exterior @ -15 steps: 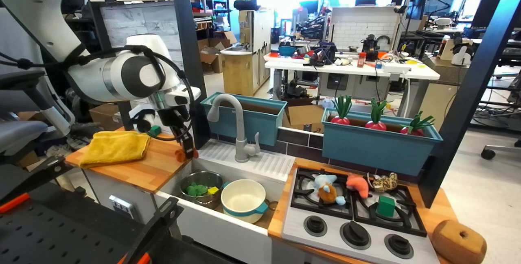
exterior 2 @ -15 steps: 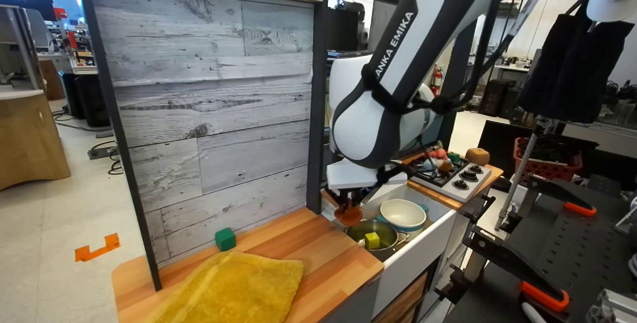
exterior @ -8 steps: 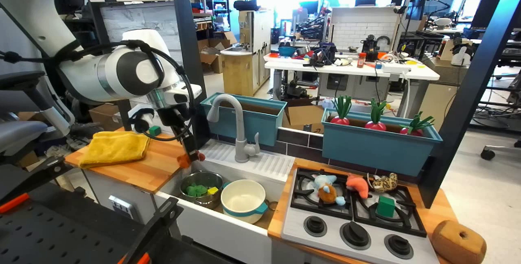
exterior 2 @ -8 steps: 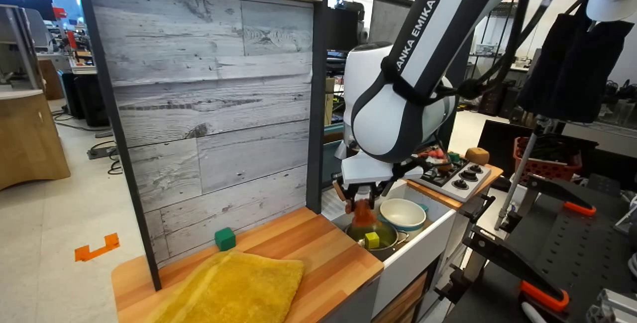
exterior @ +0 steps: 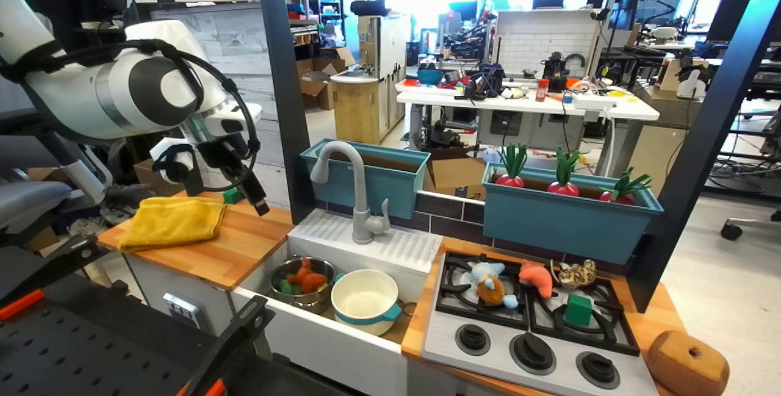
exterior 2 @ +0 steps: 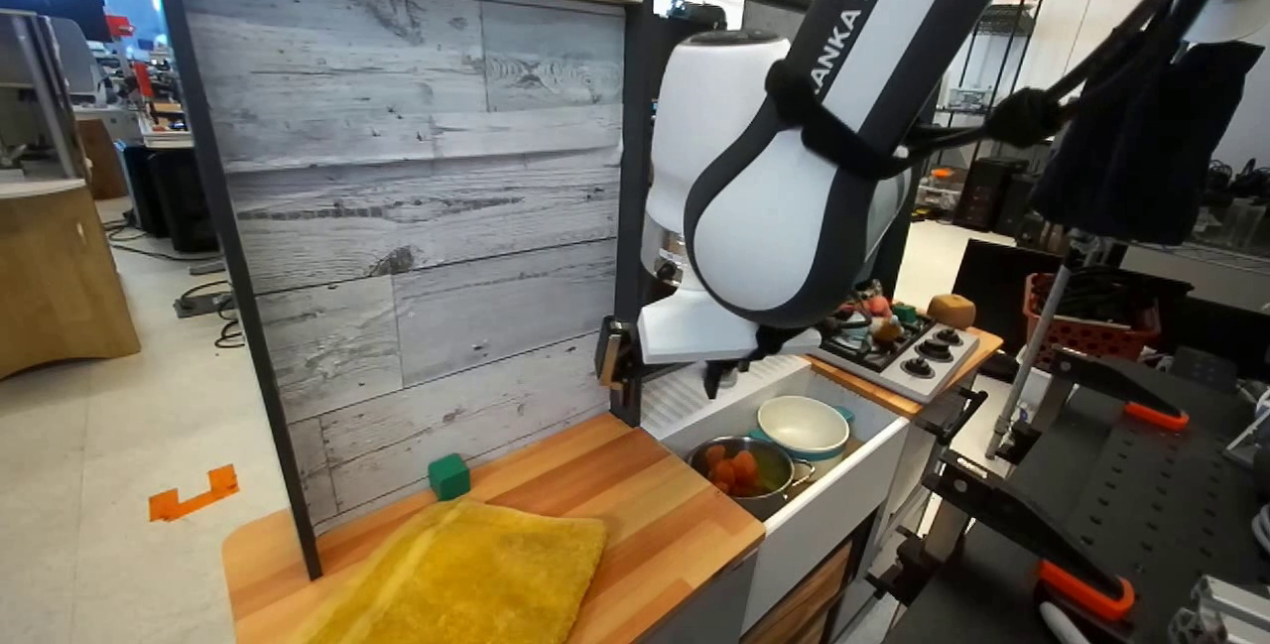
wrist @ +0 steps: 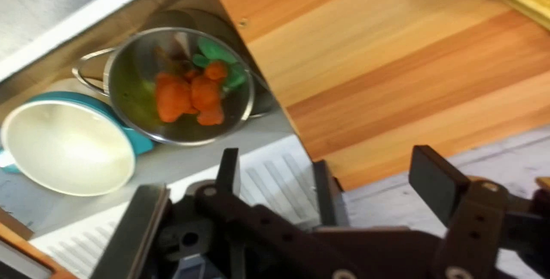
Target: Pick up all the plush toys from the counter and the stove, then wipe the counter
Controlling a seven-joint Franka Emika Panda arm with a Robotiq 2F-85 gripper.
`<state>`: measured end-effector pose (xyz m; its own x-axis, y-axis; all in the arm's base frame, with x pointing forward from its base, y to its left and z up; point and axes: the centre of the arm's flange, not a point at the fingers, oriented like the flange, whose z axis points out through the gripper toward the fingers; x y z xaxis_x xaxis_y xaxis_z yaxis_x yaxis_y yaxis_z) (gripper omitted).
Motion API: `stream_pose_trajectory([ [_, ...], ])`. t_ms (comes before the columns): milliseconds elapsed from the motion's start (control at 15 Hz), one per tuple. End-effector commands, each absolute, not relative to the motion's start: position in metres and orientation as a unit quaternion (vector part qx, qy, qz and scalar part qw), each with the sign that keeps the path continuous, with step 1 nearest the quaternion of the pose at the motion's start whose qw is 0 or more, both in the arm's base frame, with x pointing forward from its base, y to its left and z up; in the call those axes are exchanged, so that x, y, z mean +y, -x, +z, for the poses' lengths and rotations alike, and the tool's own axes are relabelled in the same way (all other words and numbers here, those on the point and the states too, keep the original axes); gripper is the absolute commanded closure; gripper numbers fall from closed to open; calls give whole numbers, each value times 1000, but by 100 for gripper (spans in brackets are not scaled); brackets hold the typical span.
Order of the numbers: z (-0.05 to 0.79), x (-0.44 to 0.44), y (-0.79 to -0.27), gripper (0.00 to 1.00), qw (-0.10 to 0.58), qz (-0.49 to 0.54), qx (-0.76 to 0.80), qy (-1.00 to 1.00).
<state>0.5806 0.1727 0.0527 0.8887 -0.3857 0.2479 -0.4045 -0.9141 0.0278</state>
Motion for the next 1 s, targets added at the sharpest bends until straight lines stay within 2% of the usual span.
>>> stream_pose_trajectory([
  [0,53,210,-599,0,-26,176,-152,-972],
  [133,43,235,-616,0,-43,167,-130,-976],
  [200,45,244,-615,0,-49,139,-125,-981],
  [267,55,233,-594,0,-31,158,-140,-977],
  [467,50,244,-601,0,-47,148,-129,-979],
  [600,56,237,-603,0,-54,98,-51,-992],
  [800,55,248,-601,0,-39,135,40,-989],
  [933,44,257,-600,0,-39,209,25,-977],
])
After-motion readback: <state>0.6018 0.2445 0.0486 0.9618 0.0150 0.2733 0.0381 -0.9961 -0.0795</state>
